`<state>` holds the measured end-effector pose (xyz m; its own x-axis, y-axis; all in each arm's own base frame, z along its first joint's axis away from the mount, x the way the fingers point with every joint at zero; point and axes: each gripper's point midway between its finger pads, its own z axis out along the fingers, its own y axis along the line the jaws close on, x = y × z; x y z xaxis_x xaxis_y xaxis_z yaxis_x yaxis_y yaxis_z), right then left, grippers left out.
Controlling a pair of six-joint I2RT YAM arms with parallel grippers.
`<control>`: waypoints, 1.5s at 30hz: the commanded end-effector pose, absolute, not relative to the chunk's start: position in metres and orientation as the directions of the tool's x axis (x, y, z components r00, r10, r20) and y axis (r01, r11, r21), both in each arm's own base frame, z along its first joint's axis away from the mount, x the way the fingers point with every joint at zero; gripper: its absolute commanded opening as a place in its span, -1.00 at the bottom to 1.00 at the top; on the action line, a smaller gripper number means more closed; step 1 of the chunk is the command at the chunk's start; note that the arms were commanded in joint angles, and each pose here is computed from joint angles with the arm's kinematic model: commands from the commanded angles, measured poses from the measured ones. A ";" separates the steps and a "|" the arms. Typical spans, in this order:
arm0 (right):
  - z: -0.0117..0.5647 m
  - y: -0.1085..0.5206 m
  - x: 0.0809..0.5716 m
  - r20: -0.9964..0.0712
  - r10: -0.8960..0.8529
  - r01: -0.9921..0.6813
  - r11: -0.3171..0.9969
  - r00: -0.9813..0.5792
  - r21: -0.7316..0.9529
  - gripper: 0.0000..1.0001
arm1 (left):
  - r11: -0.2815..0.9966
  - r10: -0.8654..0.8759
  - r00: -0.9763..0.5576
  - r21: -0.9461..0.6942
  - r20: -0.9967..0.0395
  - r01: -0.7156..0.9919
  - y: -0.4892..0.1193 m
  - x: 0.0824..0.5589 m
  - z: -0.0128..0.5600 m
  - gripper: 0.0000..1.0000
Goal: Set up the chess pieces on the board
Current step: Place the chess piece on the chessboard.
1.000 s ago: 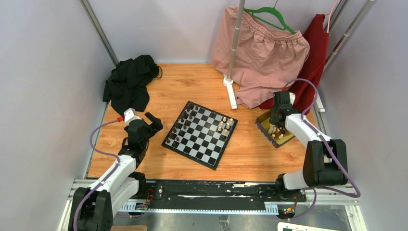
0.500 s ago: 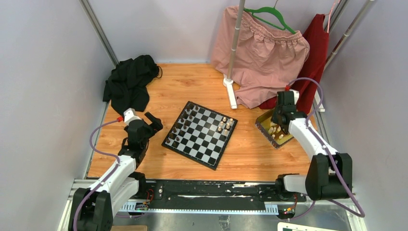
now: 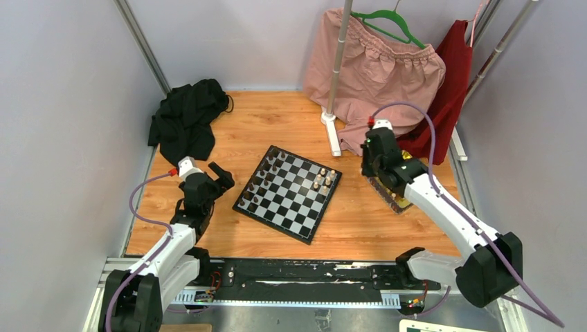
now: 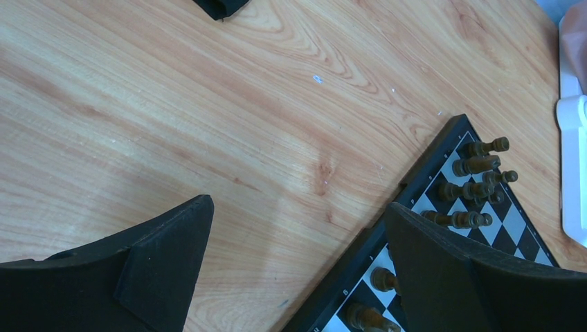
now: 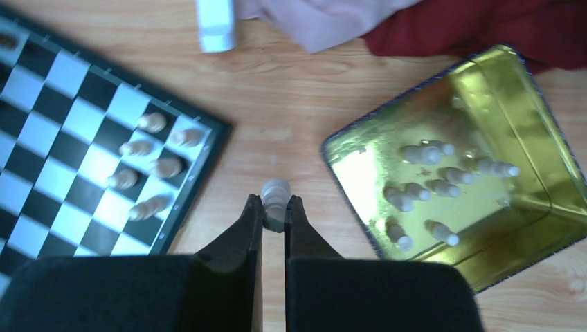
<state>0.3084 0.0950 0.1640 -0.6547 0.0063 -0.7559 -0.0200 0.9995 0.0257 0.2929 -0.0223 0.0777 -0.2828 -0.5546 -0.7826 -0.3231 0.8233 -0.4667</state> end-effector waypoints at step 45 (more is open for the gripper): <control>0.087 0.257 0.257 -0.653 -0.435 -0.469 0.873 -0.620 -0.137 -1.00 | 0.827 -0.544 -0.270 -0.455 -0.794 -0.329 -0.018 0.295 0.074 1.00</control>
